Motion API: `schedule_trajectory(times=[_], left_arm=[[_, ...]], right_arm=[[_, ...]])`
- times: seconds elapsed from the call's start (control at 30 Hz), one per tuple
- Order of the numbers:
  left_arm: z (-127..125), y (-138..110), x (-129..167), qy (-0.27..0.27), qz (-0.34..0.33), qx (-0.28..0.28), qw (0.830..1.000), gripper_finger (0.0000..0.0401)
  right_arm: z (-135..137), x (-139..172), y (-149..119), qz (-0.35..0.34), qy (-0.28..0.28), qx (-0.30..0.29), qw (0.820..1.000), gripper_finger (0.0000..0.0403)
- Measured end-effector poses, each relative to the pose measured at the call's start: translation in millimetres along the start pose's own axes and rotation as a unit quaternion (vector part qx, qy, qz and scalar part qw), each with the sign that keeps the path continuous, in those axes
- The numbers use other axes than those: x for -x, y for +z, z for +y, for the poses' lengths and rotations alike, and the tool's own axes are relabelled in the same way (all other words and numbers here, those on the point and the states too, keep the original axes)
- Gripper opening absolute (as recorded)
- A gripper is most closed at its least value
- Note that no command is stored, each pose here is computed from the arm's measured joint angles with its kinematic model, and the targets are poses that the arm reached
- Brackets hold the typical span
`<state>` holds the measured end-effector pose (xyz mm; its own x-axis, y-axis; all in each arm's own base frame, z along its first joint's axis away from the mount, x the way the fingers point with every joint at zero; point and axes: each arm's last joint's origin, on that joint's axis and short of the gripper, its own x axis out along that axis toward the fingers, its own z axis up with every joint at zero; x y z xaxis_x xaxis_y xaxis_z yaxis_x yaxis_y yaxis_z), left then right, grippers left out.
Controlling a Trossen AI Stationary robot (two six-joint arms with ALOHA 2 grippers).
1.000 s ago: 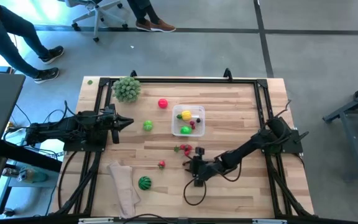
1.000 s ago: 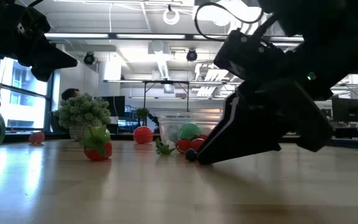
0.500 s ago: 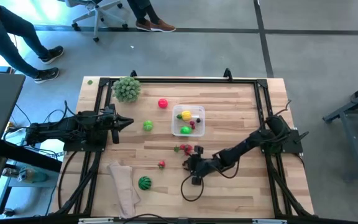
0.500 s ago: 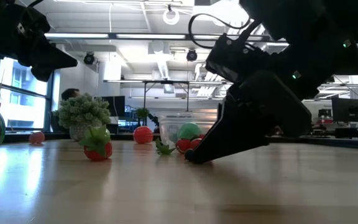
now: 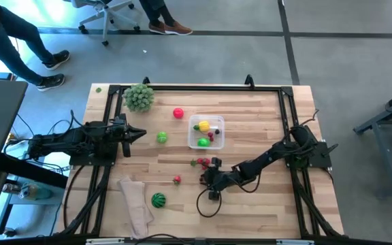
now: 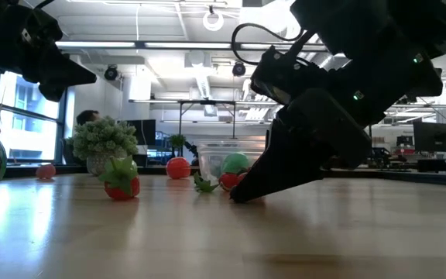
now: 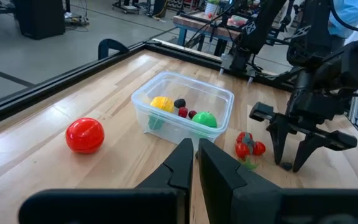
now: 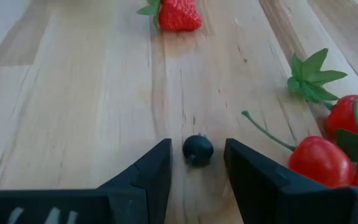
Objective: Pick and placing Produce into tupperware
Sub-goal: Put the blueberry into the transparent container
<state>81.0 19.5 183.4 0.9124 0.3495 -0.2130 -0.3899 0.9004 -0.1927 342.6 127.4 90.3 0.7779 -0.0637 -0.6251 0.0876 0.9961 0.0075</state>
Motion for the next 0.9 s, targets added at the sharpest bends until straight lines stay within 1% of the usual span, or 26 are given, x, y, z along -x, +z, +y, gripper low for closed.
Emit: schedule_trajectory(times=[0.4,0.67,0.9], left_arm=[[0.0,0.0,0.0,0.0,0.0,0.0,1.0,0.0017],[0.0,0.0,0.0,0.0,0.0,0.0,1.0,0.0017],[0.0,0.0,0.0,0.0,0.0,0.0,1.0,0.0017]], right_arm=[[-0.8,-0.3,-0.2,0.002,-0.002,0.0,1.0,0.0138],[-0.9,-0.4,-0.4,0.005,0.004,0.0,1.0,0.0095],[-0.6,-0.3,-0.2,0.005,0.009,0.0,1.0,0.0075]])
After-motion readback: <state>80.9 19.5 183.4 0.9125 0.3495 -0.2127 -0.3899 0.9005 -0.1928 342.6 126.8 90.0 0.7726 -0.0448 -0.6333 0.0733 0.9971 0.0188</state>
